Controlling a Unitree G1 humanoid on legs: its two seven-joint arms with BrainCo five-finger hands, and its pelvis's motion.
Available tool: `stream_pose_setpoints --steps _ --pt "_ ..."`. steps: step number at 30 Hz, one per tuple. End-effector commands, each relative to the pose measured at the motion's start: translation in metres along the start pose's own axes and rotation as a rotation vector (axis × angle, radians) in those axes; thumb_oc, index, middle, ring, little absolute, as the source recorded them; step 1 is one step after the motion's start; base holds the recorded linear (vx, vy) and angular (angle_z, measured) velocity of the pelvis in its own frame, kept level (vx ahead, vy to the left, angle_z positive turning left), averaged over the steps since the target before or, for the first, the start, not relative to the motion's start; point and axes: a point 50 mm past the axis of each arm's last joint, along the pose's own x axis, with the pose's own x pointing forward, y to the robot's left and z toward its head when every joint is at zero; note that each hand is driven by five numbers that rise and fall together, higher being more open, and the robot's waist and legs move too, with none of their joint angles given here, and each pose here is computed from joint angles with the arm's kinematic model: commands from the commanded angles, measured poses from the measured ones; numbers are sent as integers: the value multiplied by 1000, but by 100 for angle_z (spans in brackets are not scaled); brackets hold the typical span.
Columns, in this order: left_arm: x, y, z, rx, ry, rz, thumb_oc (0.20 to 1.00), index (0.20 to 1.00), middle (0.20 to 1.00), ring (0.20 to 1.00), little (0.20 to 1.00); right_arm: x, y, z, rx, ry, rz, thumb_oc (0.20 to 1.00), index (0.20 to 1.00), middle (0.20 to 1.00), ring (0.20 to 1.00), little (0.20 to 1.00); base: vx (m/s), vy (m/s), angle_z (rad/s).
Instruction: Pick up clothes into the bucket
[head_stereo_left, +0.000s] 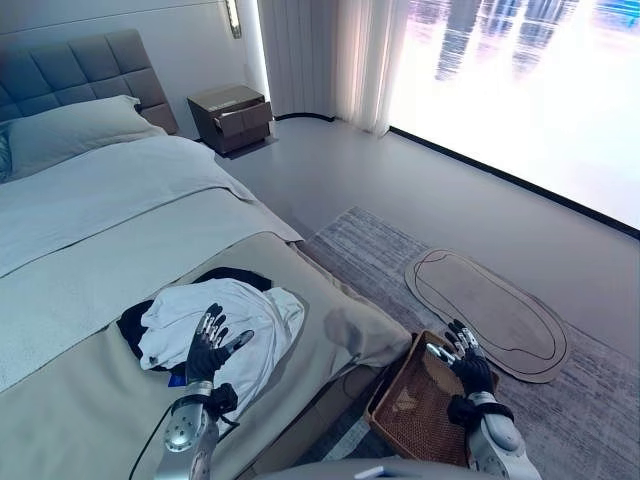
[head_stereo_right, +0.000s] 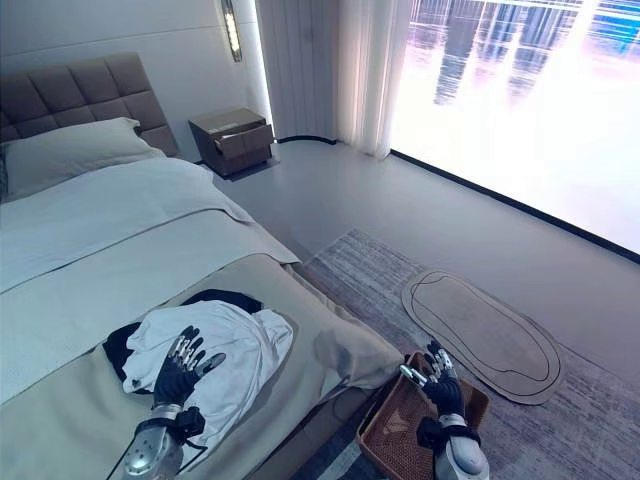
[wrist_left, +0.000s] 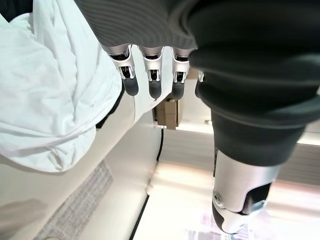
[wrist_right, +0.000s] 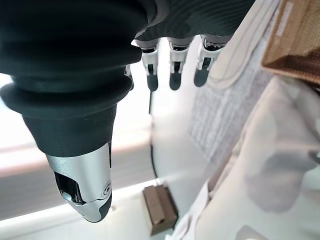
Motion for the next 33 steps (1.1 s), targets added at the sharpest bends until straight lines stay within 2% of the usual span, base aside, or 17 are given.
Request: stream_pose_setpoints --steps 1,7,11,13,22,31,33 --pt "18 8 35 181 -175 -21 1000 1000 1000 1000 1000 15 12 33 -7 -151 65 1000 1000 1000 1000 1000 0 0 0" --pt "32 5 51 356 -250 -34 1000 1000 1000 1000 1000 22 18 48 -35 -204 125 1000 1000 1000 1000 1000 -64 32 2" --pt "54 -4 68 580 -344 -37 1000 1000 1000 1000 1000 34 30 73 -54 -294 188 1000 1000 1000 1000 1000 -208 44 4" --pt "67 -6 84 712 -417 -5 1000 1000 1000 1000 1000 41 35 87 -65 -342 210 1000 1000 1000 1000 1000 -257 69 -6" --pt "95 -12 124 1044 -606 104 1000 1000 1000 1000 1000 46 40 106 -75 -419 219 1000 1000 1000 1000 1000 -91 29 -7" --pt "119 -7 157 1360 -674 214 1000 1000 1000 1000 1000 44 39 116 -91 -461 236 1000 1000 1000 1000 1000 -22 15 -4" --pt "128 1 161 1500 -637 244 1000 1000 1000 1000 1000 45 38 119 -101 -469 244 1000 1000 1000 1000 1000 16 21 -8"
